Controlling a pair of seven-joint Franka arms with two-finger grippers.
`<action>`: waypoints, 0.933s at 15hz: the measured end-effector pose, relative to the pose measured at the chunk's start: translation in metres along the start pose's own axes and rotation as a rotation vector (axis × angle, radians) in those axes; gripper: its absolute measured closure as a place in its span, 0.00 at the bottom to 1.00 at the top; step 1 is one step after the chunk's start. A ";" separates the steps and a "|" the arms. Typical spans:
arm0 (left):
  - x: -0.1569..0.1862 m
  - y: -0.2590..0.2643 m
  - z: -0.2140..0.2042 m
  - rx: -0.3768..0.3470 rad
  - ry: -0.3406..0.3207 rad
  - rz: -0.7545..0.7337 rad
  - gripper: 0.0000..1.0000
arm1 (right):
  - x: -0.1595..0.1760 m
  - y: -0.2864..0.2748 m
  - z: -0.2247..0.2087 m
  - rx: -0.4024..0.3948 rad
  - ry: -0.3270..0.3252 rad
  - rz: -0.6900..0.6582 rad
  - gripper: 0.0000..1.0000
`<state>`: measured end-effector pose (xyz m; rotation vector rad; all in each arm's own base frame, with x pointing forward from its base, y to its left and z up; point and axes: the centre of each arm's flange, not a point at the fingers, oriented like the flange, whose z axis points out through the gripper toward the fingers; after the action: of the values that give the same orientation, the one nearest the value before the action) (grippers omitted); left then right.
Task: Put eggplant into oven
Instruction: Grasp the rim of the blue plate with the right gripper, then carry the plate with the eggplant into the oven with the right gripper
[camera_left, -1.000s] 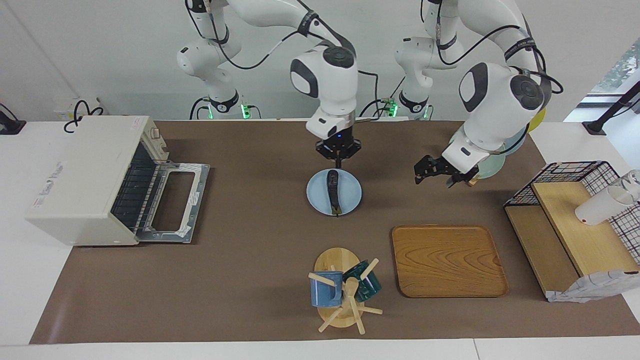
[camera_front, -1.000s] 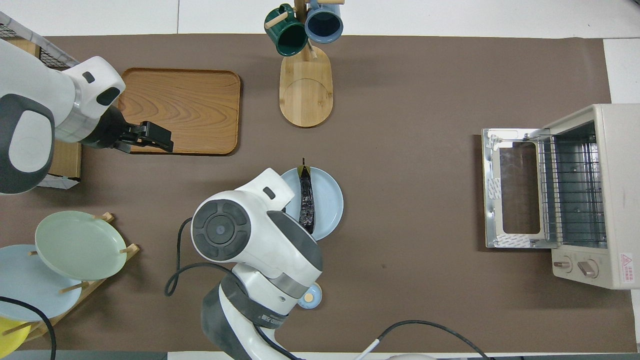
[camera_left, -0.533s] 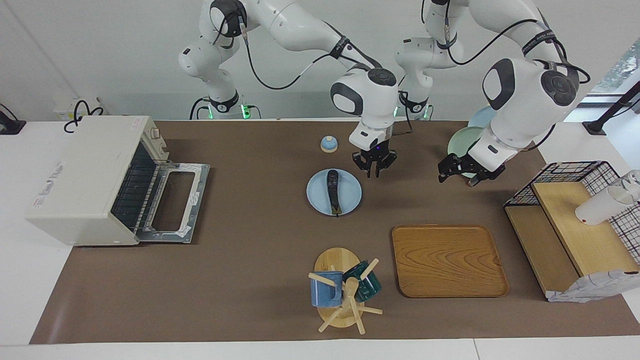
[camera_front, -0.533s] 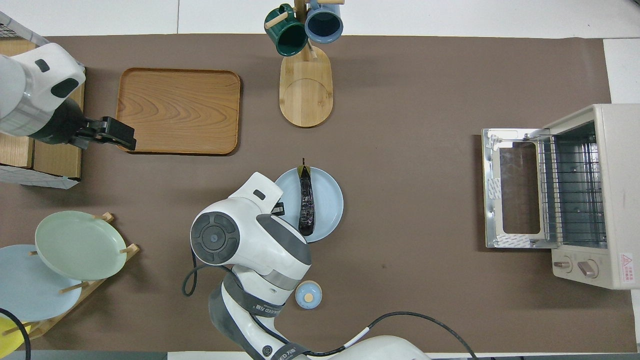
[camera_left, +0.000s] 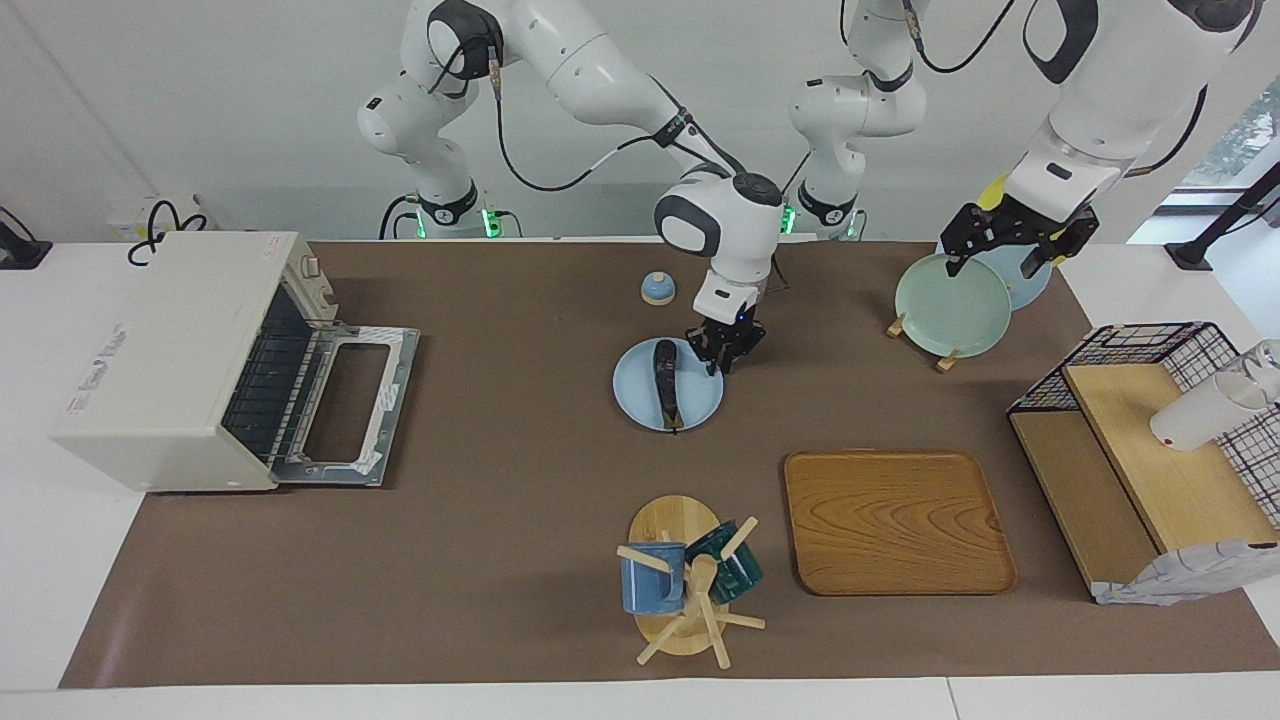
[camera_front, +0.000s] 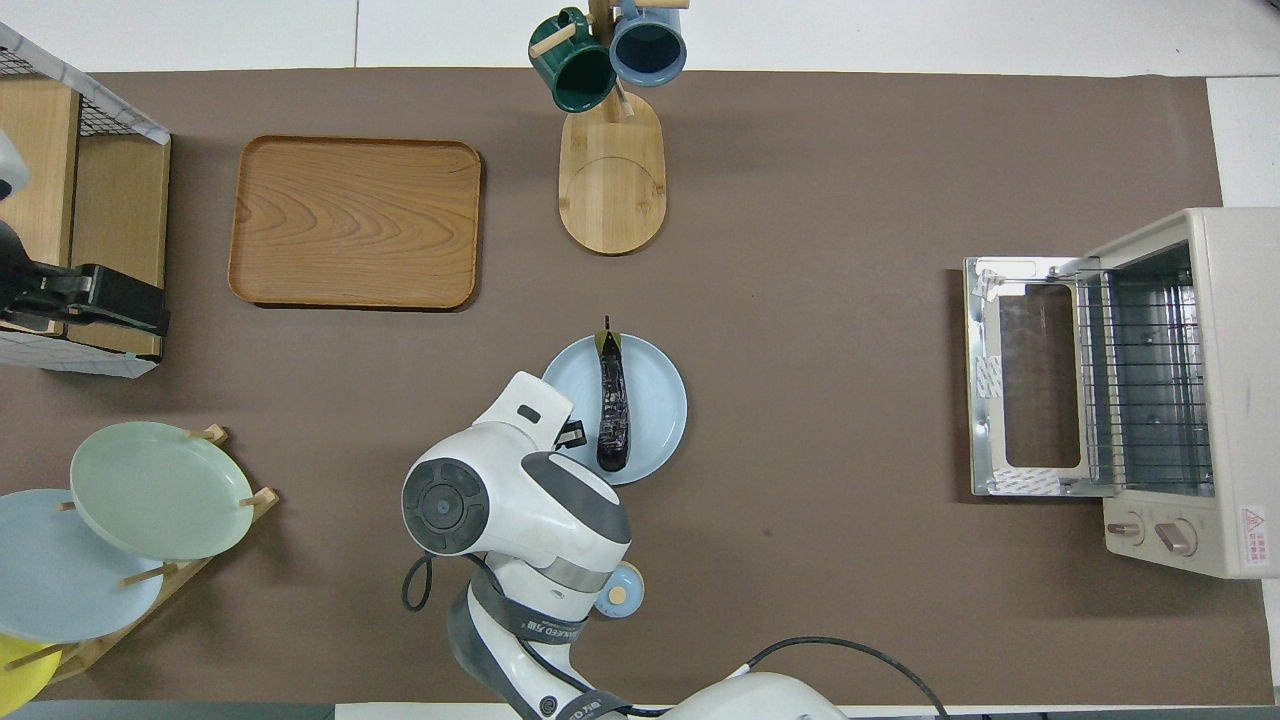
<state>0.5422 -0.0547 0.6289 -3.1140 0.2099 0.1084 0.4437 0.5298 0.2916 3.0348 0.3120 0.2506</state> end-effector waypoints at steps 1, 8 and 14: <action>-0.003 0.000 0.002 0.000 -0.005 0.000 0.00 | -0.001 0.000 0.000 -0.002 0.000 -0.002 0.78; -0.001 -0.018 0.042 -0.028 -0.009 -0.041 0.00 | -0.001 0.019 -0.029 -0.222 -0.021 -0.077 0.98; 0.010 -0.019 0.024 -0.032 0.000 -0.041 0.00 | 0.040 0.176 -0.077 -0.291 -0.108 0.072 0.98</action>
<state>0.5529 -0.0364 0.6046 -3.1484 0.1455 0.1129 0.5036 0.3711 0.3900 2.7612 0.1443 0.1235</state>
